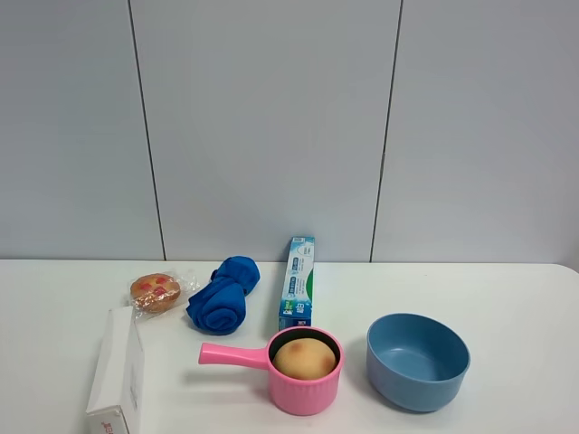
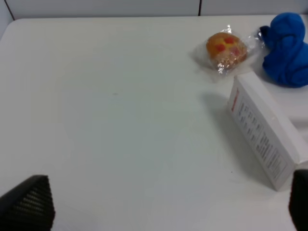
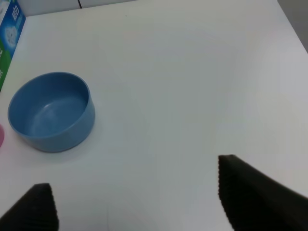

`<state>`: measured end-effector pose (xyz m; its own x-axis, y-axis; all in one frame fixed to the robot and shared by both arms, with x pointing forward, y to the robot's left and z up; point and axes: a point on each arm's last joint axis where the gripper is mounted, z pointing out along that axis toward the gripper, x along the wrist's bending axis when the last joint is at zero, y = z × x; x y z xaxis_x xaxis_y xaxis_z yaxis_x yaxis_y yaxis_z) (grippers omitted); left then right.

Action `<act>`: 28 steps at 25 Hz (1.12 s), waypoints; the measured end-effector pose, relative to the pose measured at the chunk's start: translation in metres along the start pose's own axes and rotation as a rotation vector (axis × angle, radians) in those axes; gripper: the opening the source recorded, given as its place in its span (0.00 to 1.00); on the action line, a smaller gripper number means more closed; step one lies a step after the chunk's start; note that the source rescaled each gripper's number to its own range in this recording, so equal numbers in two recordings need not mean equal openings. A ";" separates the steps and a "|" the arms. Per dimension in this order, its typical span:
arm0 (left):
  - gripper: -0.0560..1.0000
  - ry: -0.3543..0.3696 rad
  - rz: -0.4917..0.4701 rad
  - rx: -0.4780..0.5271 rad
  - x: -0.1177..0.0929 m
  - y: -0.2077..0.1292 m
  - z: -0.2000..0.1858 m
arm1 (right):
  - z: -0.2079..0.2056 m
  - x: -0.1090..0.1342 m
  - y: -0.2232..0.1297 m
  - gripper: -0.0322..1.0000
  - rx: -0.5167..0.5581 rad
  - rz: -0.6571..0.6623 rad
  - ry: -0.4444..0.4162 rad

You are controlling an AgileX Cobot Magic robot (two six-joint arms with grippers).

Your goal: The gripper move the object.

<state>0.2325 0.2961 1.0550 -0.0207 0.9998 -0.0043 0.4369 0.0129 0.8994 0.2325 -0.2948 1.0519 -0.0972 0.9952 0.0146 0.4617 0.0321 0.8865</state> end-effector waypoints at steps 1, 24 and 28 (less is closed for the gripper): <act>1.00 0.000 0.000 0.000 0.000 0.000 0.000 | 0.000 0.000 0.000 0.74 0.000 0.000 0.000; 1.00 0.000 0.000 0.000 0.000 0.000 0.000 | 0.000 0.000 0.000 0.92 0.000 -0.079 0.007; 1.00 0.000 0.000 0.000 0.000 0.000 0.000 | 0.000 0.000 0.000 0.92 0.000 -0.083 0.007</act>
<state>0.2325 0.2961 1.0550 -0.0207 0.9998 -0.0043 0.4369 0.0129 0.8994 0.2324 -0.2948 1.0519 -0.1413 0.9884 -0.0553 0.4517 0.1141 0.8849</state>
